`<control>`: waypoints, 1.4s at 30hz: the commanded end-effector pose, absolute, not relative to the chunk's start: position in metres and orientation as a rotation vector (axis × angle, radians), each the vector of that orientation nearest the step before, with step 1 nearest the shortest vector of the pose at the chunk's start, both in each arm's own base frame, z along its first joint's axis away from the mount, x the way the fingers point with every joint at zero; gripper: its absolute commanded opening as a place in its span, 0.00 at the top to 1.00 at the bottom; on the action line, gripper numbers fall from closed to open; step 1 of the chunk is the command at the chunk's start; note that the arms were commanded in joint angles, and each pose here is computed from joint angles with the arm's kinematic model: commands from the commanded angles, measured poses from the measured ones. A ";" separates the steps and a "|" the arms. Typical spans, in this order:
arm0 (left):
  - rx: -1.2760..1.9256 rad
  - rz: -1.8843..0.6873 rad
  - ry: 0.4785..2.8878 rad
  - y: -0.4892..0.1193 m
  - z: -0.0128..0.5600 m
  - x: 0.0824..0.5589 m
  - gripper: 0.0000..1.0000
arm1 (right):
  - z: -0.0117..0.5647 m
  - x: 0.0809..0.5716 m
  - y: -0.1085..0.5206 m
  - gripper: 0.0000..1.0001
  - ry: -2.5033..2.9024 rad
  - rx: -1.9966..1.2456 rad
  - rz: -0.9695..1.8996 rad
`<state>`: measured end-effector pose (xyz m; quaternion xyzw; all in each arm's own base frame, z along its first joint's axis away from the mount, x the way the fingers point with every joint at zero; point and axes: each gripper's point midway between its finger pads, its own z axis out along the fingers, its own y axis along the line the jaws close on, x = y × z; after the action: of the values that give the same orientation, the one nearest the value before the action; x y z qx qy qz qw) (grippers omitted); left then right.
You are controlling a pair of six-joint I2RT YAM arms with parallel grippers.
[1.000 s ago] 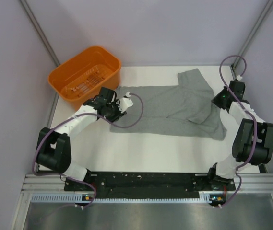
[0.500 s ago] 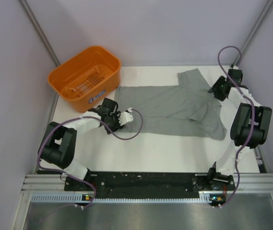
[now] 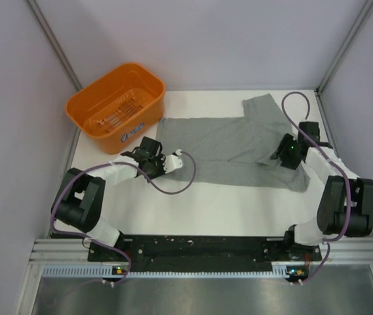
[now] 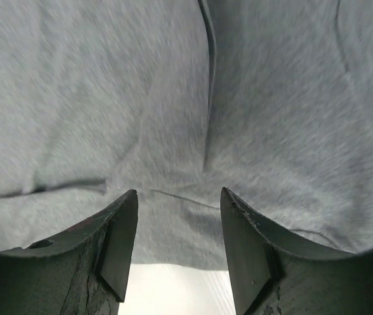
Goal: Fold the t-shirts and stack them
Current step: Fold the flattened tshirt in 1/3 of the way
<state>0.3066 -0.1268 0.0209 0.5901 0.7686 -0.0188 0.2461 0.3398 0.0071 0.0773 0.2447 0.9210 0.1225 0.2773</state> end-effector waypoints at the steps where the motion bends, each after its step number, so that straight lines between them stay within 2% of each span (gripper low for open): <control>1: 1.632 -0.060 2.099 -0.124 0.017 0.292 1.00 | 0.069 0.339 0.024 0.47 2.491 0.643 0.402; 11: 1.628 -0.054 2.107 -0.125 0.018 0.289 1.00 | 0.039 0.353 0.023 0.51 2.535 0.661 0.399; 12: 1.628 -0.052 2.107 -0.125 0.019 0.289 1.00 | 0.038 0.354 0.023 0.54 2.535 0.661 0.406; 15: 1.628 -0.046 2.105 -0.125 0.021 0.290 1.00 | 0.041 0.358 0.021 0.76 2.521 0.654 0.390; 18: 1.629 -0.047 2.103 -0.125 0.021 0.290 1.00 | 0.052 0.361 0.016 0.93 2.492 0.636 0.357; 22: 1.632 -0.050 2.111 -0.126 0.020 0.291 1.00 | 0.058 0.359 0.013 0.94 2.502 0.610 0.331; 25: 1.635 -0.049 2.113 -0.126 0.020 0.291 1.00 | 0.057 0.357 0.013 1.00 2.514 0.593 0.324; 35: 1.642 -0.053 2.122 -0.127 0.018 0.291 1.00 | 0.095 0.373 0.028 1.00 2.468 0.478 0.315; 42: 1.651 -0.045 2.127 -0.125 0.017 0.289 1.00 | 0.107 0.410 0.057 1.00 2.444 0.391 0.413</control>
<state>0.2980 -0.1266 0.0205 0.5971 0.7644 -0.0098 0.2432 0.3788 0.0367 0.0876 0.1792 0.9329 0.1316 0.2832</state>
